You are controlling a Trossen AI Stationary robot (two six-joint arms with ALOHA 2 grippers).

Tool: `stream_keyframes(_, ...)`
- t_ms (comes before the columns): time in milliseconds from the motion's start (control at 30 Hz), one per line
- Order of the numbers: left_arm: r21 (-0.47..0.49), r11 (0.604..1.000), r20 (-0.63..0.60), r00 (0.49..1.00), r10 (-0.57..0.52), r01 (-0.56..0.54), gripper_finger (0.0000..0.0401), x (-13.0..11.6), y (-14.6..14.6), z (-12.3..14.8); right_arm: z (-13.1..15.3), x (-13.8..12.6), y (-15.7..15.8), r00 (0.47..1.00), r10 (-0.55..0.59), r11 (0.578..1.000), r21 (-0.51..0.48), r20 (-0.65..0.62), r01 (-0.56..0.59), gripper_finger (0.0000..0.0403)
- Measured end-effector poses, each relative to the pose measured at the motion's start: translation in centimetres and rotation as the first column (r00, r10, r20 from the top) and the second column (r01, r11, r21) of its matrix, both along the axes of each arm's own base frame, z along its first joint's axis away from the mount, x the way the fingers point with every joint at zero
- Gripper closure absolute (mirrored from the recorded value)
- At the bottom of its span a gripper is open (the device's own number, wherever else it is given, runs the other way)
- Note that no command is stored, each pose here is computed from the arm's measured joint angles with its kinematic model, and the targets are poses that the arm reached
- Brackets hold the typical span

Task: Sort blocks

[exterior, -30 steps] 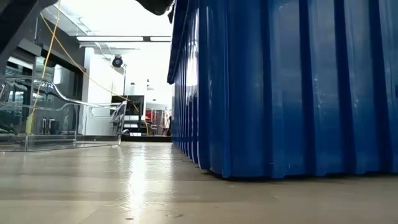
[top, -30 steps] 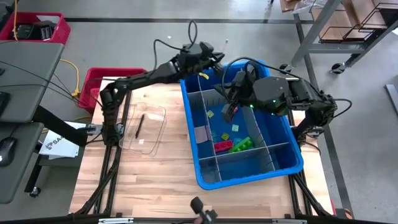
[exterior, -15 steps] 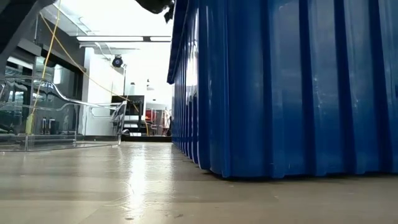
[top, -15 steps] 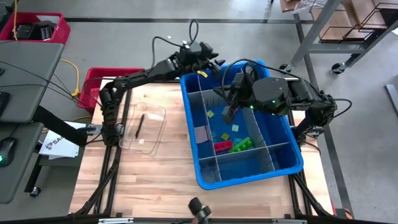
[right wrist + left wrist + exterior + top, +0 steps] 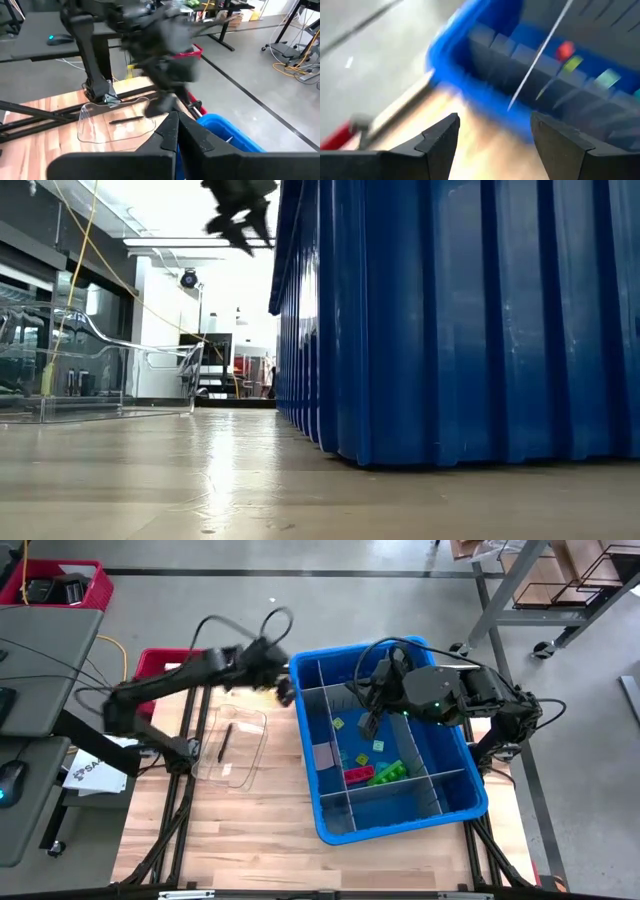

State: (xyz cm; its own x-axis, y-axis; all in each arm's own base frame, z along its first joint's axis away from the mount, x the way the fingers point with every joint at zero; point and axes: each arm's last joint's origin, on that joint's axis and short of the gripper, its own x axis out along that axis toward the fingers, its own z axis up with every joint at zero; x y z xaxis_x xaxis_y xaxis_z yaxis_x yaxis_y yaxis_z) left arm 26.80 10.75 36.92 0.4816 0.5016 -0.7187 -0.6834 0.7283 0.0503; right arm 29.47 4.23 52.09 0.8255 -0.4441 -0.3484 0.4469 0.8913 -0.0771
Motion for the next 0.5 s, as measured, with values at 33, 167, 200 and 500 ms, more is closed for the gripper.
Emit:
stream_keyframes(33,-0.022,0.999,-0.008,0.999,0.042,-0.042,0.016,-1.3,-0.7,-0.9,0.0,0.0,0.0,1.0,0.0,1.0,-0.001,-0.005,0.0,0.0403)
stream_keyframes(167,-0.181,0.954,-0.046,0.971,0.235,-0.24,0.016,-6.1,-3.3,-4.6,-0.2,-0.1,0.0,1.0,0.0,1.0,-0.004,-0.022,0.0,0.0403)
stream_keyframes(200,-0.226,0.926,-0.062,0.953,0.295,-0.301,0.016,-7.1,-3.7,-5.4,-0.2,-0.1,0.0,1.0,0.0,1.0,-0.004,-0.022,0.0,0.0403)
stream_keyframes(500,-0.366,0.761,-0.32,0.841,0.437,-0.535,0.016,-10.1,-5.4,-12.7,-0.1,0.0,-0.7,1.0,-0.025,1.0,0.0,-0.016,0.025,0.0403)
